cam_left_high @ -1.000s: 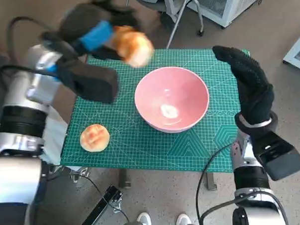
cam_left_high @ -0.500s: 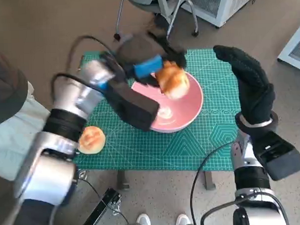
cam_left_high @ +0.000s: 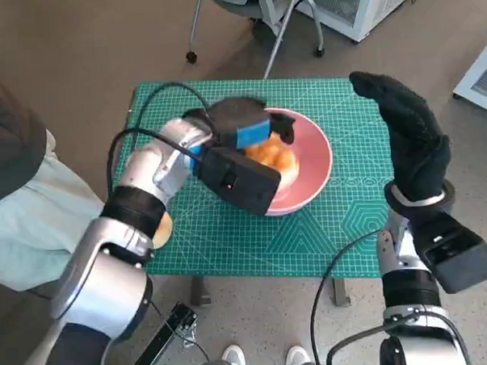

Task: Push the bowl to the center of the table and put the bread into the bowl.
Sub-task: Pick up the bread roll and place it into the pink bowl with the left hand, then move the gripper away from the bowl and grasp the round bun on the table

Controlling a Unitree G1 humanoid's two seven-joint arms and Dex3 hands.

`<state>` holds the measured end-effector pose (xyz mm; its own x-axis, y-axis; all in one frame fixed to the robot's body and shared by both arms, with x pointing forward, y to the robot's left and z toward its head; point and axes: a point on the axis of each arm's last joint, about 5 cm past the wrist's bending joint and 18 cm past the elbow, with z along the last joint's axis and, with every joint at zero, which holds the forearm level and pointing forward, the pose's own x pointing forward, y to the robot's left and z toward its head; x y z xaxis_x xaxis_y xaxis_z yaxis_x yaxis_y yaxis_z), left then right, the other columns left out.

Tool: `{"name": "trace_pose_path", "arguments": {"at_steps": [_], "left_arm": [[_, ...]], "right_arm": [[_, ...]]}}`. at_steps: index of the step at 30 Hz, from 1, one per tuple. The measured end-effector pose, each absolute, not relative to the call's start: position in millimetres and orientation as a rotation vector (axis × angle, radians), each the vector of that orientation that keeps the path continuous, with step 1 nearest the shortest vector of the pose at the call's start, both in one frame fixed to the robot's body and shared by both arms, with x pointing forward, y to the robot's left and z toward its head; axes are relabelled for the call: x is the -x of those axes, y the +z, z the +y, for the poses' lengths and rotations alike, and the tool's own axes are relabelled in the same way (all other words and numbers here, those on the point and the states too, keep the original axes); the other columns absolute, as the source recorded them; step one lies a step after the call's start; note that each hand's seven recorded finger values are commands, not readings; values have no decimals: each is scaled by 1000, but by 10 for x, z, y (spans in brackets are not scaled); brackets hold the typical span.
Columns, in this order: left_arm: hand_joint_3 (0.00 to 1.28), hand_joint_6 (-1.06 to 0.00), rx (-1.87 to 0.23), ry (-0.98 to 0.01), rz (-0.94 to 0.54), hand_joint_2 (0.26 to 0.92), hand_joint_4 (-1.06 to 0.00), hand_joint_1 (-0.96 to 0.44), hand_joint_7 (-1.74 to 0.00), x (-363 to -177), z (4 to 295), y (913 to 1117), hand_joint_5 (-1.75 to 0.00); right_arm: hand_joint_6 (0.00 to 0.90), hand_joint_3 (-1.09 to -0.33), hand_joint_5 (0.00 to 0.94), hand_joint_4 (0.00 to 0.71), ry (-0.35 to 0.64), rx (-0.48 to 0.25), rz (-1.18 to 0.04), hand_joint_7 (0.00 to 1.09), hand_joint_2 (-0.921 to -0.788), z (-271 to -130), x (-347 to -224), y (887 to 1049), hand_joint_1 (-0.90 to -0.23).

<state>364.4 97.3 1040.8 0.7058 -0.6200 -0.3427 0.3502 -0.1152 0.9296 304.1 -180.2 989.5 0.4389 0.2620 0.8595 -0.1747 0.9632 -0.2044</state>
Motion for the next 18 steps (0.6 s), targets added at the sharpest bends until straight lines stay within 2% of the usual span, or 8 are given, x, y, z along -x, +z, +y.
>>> {"name": "trace_pose_path", "arguments": {"at_steps": [8, 18], "left_arm": [[11, -12, -1386, -839, -275, 771, 0, -156, -312, -3615, 1078, 10507, 0], [3, -116, -1292, -787, -352, 774, 1, -127, -150, -3434, 1423, 10760, 1]], "right_arm": [[27, -678, 4, 363, 270, 90, -1083, 828, -921, -1806, -3033, 9887, -565], [32, -674, 4, 364, 271, 90, -1083, 828, -921, -1803, -3033, 9884, -565]]}}
